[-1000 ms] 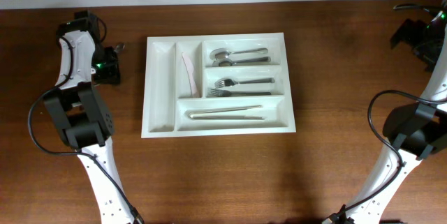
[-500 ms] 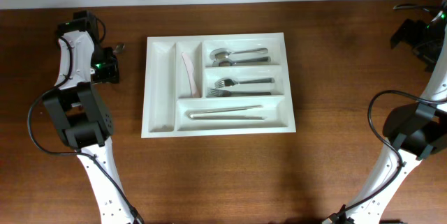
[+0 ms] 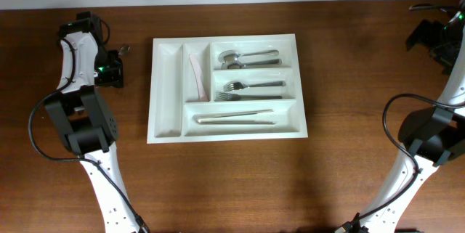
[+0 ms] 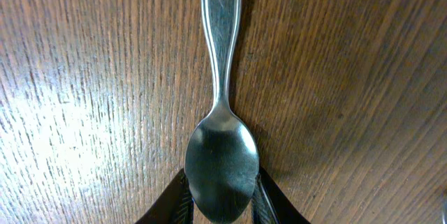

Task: Pack container
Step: 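Close the left gripper on the spoon bowl and lift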

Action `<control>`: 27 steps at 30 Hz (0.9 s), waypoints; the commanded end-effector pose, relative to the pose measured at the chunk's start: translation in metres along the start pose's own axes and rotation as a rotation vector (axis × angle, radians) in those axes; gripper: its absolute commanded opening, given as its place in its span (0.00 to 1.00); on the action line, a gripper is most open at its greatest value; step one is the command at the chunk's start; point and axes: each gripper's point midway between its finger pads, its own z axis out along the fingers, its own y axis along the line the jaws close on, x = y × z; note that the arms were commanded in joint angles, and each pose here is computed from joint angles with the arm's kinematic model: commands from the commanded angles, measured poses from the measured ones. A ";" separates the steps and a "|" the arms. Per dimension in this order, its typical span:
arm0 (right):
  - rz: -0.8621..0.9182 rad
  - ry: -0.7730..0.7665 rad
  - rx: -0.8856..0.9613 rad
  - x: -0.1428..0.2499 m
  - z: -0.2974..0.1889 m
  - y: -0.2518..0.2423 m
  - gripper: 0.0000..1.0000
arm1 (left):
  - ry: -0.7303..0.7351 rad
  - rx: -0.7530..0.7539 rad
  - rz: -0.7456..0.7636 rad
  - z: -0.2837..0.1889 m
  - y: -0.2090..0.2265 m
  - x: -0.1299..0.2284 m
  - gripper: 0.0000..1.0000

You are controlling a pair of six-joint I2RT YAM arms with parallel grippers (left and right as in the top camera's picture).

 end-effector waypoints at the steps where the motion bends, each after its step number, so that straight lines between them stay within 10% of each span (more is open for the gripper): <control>1: -0.008 -0.040 -0.017 -0.002 -0.017 0.004 0.99 | 0.001 -0.125 0.027 0.042 0.022 -0.008 0.02; 27: -0.008 -0.040 -0.017 -0.002 -0.017 0.004 0.99 | -0.043 0.061 0.304 -0.026 -0.024 -0.007 0.02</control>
